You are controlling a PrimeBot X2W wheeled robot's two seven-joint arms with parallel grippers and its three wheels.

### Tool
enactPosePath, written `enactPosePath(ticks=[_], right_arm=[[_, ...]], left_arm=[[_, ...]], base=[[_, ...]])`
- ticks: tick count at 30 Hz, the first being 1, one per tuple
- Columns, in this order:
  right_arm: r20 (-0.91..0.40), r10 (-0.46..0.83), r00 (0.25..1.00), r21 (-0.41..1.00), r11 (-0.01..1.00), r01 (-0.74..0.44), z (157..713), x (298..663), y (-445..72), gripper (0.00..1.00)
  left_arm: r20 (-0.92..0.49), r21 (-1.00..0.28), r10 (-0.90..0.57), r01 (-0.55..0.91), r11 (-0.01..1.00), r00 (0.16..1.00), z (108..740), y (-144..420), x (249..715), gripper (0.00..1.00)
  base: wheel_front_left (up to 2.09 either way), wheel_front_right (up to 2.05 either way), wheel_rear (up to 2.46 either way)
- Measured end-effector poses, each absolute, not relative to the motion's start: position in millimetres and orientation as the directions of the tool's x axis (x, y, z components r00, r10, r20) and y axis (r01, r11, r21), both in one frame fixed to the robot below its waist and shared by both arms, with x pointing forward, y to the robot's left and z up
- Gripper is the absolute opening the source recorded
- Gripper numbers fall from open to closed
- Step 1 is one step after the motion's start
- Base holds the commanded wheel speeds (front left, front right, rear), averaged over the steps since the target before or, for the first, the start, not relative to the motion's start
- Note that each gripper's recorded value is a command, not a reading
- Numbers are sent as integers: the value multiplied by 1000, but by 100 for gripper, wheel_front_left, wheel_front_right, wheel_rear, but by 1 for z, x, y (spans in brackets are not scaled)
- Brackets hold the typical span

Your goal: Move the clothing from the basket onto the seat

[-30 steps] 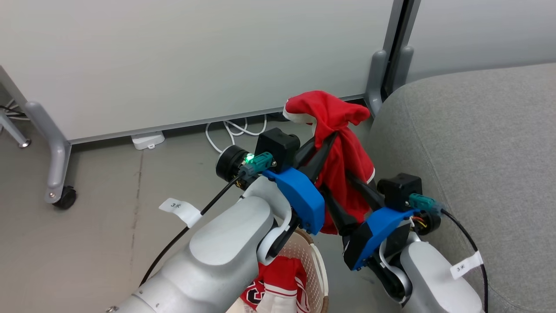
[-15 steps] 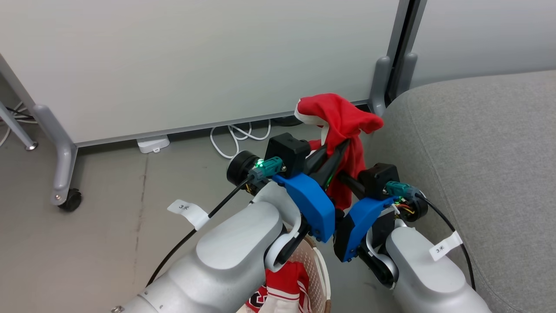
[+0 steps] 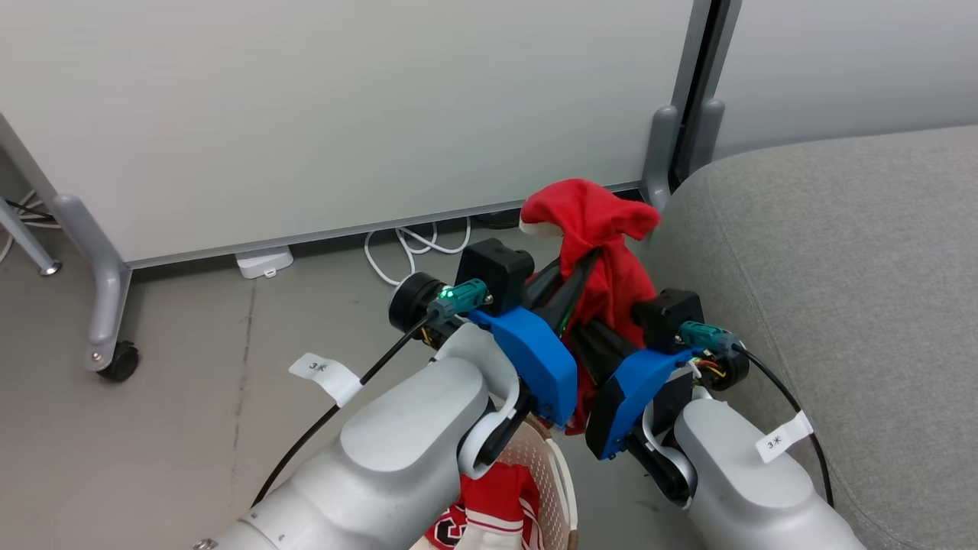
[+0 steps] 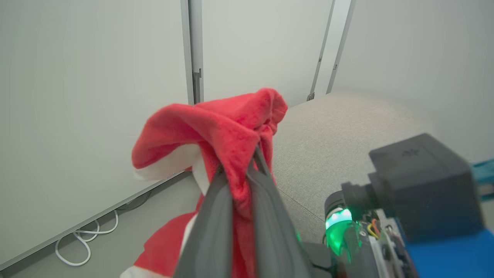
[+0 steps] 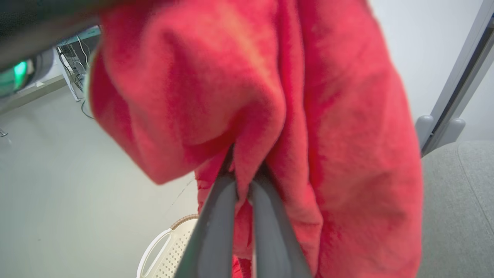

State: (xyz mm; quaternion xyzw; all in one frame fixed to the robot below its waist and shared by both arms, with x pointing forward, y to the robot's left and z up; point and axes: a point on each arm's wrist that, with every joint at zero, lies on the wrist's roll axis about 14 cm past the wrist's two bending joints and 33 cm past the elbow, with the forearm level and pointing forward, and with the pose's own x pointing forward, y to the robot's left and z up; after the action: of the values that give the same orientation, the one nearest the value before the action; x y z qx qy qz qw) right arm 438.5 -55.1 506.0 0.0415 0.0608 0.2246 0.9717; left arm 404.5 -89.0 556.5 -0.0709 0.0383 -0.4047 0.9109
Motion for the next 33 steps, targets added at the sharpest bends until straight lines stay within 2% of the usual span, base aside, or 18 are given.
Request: enactPosePath(ticks=[8,9,10,11,28,33], right_arm=[[-100,442,892,117,895,-430,504,437,-55,0],[-100,441,892,118,895,-430,504,437,-55,0],[-101,441,892,118,895,-429,503,437,-56,0],[-100,440,892,118,896,-428,503,437,-56,0],[-85,420,903,128,904,-408,505,443,-61,0],[-70,407,911,129,909,-396,507,445,-65,0]], left_arm=[[-30,-152,-724,713,684,689,549,-83,410,2],[-34,-152,-722,711,687,691,548,-82,411,30],[-37,-151,-720,709,689,693,547,-81,411,53],[-39,-150,-718,706,692,695,545,-80,412,100],[-34,-182,-647,631,754,762,529,-41,421,100],[42,-196,-592,588,785,805,540,-16,420,100]], base=[[0,0,0],[0,0,0],[0,0,0],[0,0,0],[0,0,0],[0,0,0]])
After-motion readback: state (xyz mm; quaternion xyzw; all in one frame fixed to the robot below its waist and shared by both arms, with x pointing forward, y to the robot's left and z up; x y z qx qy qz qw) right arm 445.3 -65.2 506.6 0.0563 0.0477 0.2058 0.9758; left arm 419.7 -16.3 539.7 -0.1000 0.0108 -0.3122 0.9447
